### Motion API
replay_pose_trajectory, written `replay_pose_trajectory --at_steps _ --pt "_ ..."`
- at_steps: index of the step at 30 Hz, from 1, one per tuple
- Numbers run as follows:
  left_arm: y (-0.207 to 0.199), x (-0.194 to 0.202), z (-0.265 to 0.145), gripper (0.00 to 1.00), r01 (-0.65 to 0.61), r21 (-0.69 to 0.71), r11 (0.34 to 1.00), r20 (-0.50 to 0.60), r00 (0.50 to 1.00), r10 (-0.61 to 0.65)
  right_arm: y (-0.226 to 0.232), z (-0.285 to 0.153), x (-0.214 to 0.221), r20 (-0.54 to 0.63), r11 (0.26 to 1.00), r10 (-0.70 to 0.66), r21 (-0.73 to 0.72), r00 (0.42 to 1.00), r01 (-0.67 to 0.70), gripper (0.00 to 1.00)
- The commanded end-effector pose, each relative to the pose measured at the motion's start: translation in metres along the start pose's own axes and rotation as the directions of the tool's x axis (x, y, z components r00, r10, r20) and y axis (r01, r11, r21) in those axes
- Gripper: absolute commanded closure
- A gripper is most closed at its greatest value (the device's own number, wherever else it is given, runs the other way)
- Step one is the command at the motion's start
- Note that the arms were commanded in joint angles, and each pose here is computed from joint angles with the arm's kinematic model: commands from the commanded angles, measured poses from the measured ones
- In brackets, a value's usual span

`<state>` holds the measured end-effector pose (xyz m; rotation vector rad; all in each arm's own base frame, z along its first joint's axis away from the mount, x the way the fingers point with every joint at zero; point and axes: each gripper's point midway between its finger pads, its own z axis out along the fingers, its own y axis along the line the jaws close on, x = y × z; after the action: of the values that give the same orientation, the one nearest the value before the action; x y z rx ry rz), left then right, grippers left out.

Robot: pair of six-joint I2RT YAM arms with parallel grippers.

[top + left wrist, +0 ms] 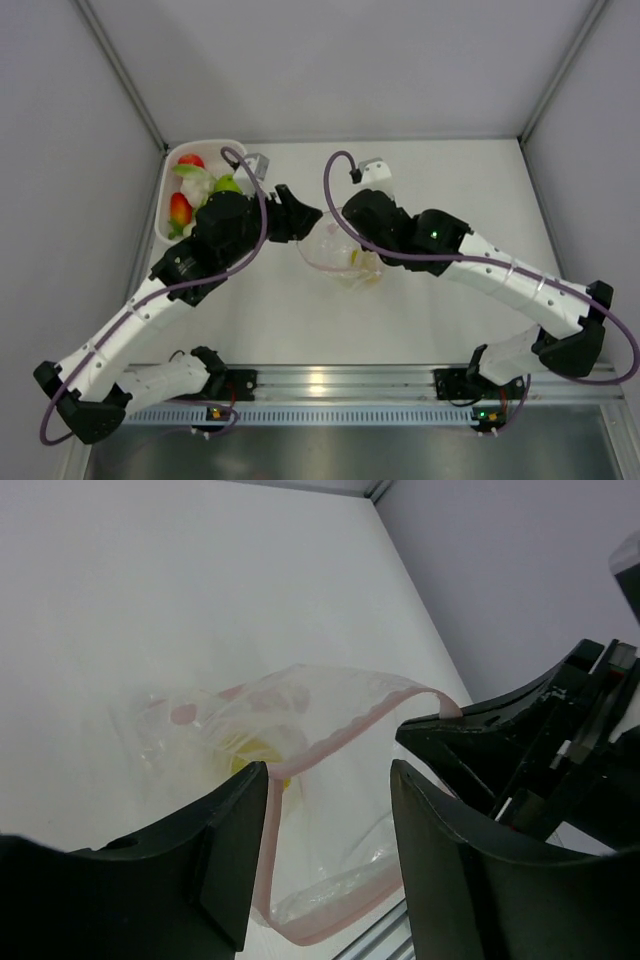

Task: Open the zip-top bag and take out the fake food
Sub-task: Pick up the fake fruit from the zipper food storage bag.

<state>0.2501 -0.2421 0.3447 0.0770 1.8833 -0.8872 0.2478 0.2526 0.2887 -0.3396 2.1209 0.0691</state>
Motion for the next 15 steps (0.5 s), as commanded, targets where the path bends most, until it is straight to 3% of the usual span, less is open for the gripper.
replay_pose_trajectory --at_steps 1,6,12,15 --pt "-0.024 -0.035 -0.021 0.43 0.002 0.068 0.998 0.094 0.996 -0.009 0.01 -0.005 -0.031 0.08 0.996 0.086 -0.036 0.993 -0.083 1.0" --pt "-0.044 -0.028 -0.019 0.51 0.025 0.162 0.986 0.031 0.999 -0.031 0.013 0.0 -0.036 0.092 0.994 0.107 -0.04 0.99 -0.104 1.0" --pt "-0.055 -0.001 0.001 0.79 0.04 0.179 0.983 -0.049 0.998 -0.032 0.018 0.008 -0.039 0.093 0.99 0.131 -0.055 0.987 -0.126 1.0" --pt "-0.062 0.012 0.009 0.87 0.039 0.207 0.978 -0.071 0.997 -0.024 0.021 0.012 -0.039 0.085 0.988 0.141 -0.07 0.986 -0.135 1.0"
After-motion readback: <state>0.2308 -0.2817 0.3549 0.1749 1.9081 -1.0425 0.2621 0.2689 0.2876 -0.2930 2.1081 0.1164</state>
